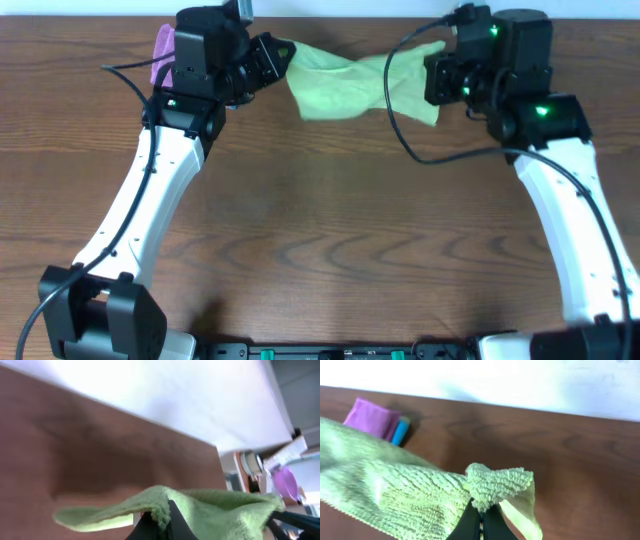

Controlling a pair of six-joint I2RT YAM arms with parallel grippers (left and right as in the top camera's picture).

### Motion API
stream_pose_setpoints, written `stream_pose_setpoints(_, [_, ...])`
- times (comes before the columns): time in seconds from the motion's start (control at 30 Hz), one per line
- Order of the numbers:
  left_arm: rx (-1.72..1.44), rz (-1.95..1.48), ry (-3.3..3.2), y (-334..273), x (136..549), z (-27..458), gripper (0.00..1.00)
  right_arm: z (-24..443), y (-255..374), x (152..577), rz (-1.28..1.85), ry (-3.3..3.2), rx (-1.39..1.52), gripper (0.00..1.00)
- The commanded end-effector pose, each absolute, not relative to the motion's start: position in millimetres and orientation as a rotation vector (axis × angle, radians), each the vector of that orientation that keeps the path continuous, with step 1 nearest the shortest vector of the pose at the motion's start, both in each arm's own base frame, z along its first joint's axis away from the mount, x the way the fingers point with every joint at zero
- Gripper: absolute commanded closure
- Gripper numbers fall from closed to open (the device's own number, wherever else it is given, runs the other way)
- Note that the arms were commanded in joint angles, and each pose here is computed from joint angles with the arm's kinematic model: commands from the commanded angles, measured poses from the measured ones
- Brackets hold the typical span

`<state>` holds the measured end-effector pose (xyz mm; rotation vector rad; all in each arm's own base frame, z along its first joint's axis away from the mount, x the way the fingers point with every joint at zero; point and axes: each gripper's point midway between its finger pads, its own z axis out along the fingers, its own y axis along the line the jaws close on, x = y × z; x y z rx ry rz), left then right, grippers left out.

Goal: Fold the cloth
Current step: 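Lift the cloth with both grippers and stretch it apart sideways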

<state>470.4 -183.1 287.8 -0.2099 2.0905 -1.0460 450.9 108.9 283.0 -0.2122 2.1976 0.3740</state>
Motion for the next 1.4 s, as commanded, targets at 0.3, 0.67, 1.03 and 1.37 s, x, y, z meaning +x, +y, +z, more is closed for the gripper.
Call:
stream_pose_setpoints(0.3, [-0.327,-1.020,1.999,-181,538,240,0.94,236,101,526,0.320,2.134,-0.152,0.99])
stream_pose_setpoints(0.67, [-0.356,-1.072,1.933,-183,559,233,0.94,224,86,548,0.269,2.104,-0.105,0.99])
stream_pose_setpoints(1.03, [-0.181,-1.120,2.170,-199,518,203,0.94,188,79,492,0.259,2.387,-0.093,0.99])
stream_pose_setpoints(1.37, [-0.132,-1.020,2.437,-190,468,169,0.94,160,78,435,0.291,2.640,-0.089,0.99])
